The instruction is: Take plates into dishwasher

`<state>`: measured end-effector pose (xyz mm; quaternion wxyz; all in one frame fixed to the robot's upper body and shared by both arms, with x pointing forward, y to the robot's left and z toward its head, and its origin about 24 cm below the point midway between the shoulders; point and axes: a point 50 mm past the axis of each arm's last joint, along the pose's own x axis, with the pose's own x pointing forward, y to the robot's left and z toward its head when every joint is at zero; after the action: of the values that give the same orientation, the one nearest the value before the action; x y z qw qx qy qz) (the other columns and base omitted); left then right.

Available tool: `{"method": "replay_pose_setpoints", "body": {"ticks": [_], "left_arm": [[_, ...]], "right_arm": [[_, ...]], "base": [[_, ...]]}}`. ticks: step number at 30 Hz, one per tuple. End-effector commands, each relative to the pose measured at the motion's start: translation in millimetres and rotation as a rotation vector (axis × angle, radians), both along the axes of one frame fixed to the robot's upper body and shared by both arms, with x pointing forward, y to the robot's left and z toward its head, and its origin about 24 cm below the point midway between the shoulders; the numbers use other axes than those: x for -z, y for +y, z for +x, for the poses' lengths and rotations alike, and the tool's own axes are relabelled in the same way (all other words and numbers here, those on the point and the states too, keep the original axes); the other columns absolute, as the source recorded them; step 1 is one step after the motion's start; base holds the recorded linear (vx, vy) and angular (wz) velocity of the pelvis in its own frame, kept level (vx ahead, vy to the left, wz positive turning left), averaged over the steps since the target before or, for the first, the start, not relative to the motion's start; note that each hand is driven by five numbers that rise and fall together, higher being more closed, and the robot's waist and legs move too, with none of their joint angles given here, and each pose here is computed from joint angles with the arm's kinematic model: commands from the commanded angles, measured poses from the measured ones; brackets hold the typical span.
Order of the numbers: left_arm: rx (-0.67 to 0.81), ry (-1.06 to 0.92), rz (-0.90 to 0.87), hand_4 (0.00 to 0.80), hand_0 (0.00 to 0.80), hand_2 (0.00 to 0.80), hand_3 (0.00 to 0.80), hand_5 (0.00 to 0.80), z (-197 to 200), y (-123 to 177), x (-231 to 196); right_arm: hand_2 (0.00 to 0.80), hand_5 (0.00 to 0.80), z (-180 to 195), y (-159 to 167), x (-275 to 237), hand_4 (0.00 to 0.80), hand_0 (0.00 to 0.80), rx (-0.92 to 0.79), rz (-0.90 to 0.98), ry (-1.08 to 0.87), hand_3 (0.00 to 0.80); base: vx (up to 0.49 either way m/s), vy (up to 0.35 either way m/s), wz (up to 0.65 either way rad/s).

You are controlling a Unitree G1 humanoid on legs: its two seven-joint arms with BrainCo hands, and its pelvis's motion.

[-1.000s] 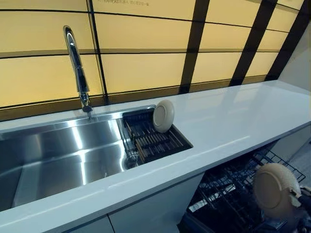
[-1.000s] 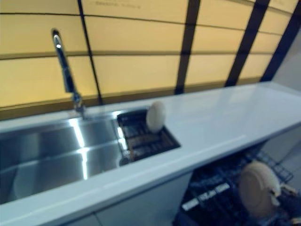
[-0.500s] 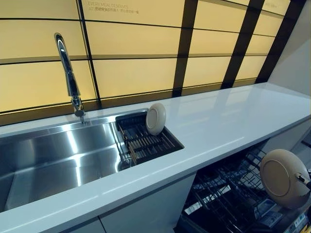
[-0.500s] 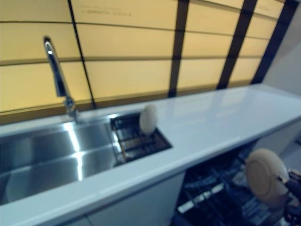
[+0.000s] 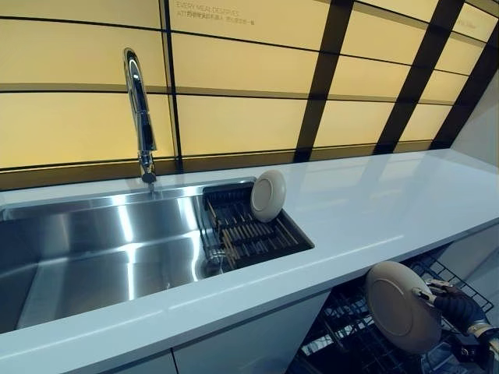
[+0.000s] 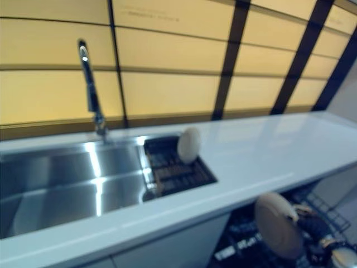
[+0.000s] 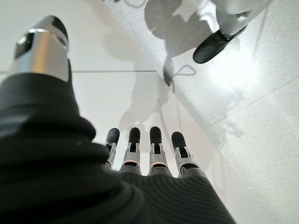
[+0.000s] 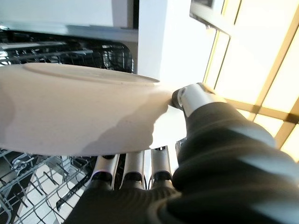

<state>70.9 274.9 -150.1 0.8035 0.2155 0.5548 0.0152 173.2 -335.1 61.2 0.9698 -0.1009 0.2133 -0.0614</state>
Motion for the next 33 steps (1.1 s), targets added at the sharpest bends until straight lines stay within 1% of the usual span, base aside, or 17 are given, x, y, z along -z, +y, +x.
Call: {"method": "replay_pose_setpoints", "body": {"ticks": [1, 8, 13, 23, 33], "left_arm": [[0.03, -0.083, 0.05, 0.0, 0.0, 0.0, 0.0, 0.0, 30, 15, -13], [0.038, -0.075, 0.06, 0.0, 0.0, 0.0, 0.0, 0.0, 29, 17, -13], [0.042, -0.08, 0.064, 0.0, 0.0, 0.0, 0.0, 0.0, 28, 21, -15], [0.038, -0.089, 0.067, 0.0, 0.0, 0.0, 0.0, 0.0, 30, 24, -17], [0.039, -0.098, 0.073, 0.0, 0.0, 0.0, 0.0, 0.0, 33, 26, -19]], "right_arm": [[0.8, 0.8, 33, 8, -29, 0.8, 0.8, -0.072, -0.021, -0.143, 0.8], [0.8, 0.8, 32, 12, -8, 0.8, 0.8, -0.063, 0.036, -0.077, 0.8], [0.8, 0.8, 26, 7, 3, 0.8, 0.8, -0.011, 0.055, -0.054, 0.8], [0.8, 0.8, 17, 2, 17, 0.8, 0.8, 0.039, 0.087, -0.007, 0.8], [0.8, 0.8, 6, -11, 33, 0.8, 0.8, 0.123, 0.107, 0.057, 0.8]], "base": [[0.012, -0.036, 0.07], [0.011, -0.04, 0.08], [-0.001, -0.02, 0.06], [-0.013, -0.009, 0.06], [0.0, 0.0, 0.0]]}}
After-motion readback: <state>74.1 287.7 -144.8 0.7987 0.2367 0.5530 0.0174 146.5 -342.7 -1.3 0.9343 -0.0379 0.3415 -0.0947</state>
